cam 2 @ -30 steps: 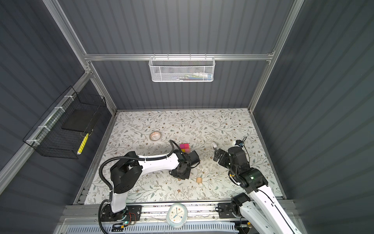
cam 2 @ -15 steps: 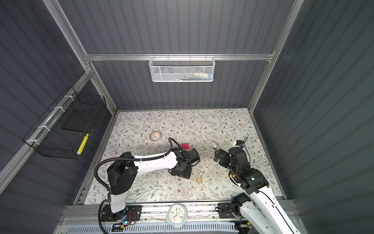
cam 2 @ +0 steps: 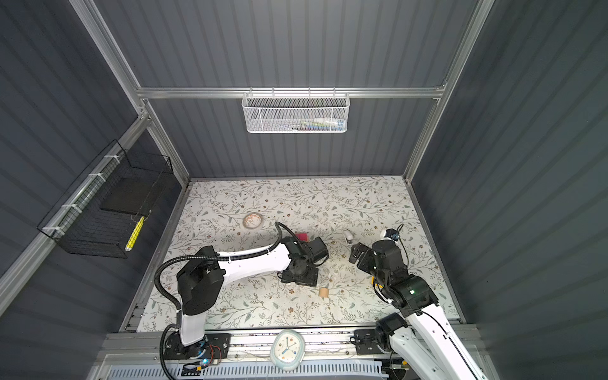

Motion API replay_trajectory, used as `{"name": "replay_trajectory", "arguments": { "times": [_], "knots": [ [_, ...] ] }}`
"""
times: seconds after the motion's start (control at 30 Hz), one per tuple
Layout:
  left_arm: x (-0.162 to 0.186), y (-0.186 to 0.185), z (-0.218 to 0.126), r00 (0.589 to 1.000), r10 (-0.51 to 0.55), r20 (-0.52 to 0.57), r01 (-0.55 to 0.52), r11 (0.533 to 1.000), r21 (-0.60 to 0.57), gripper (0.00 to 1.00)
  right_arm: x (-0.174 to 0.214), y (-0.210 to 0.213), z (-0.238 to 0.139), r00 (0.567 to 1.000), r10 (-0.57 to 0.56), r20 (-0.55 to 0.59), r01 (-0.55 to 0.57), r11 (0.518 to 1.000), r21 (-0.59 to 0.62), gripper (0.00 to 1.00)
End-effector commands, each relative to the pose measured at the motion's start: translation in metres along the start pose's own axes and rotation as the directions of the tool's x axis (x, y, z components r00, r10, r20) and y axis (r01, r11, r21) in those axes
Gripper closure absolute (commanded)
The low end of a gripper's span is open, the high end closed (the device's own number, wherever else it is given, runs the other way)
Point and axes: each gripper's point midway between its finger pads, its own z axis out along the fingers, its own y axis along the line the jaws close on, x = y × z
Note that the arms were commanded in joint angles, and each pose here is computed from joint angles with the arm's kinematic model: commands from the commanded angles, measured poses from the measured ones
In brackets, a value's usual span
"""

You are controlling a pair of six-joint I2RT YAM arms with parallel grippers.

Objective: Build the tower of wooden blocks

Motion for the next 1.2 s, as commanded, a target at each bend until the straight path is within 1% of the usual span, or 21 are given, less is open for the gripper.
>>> {"name": "replay_trajectory", "arguments": {
  "times": [0.0, 0.13, 0.53, 0.93, 1.17],
  "knots": [
    [-0.003, -0.004, 0.004, 0.999, -0.039, -0.014, 0.039, 0.999, -0.020, 0.20, -0.004, -0.010, -0.006, 0.999, 0.013, 0.030, -0.014, 0.999, 0.040, 0.01],
    [-0.005, 0.000, 0.008, 0.998, -0.060, -0.008, 0.059, 0.997, -0.057, 0.21, -0.005, -0.013, -0.009, 0.999, 0.018, 0.046, -0.020, 0.999, 0.044, 0.01],
    [-0.011, 0.005, 0.016, 0.992, -0.126, 0.022, 0.128, 0.986, -0.105, 0.32, -0.006, -0.019, -0.015, 0.997, 0.020, 0.073, -0.024, 0.998, 0.050, 0.01],
    [-0.009, 0.006, 0.024, 0.990, -0.143, 0.001, 0.142, 0.982, -0.127, 0.34, -0.005, -0.022, -0.016, 0.996, 0.013, 0.083, -0.017, 0.998, 0.052, 0.01],
    [-0.010, 0.006, 0.022, 0.990, -0.144, 0.009, 0.144, 0.981, -0.130, 0.38, -0.005, -0.024, -0.017, 0.996, 0.010, 0.090, -0.015, 0.998, 0.055, 0.01]
  ]
}}
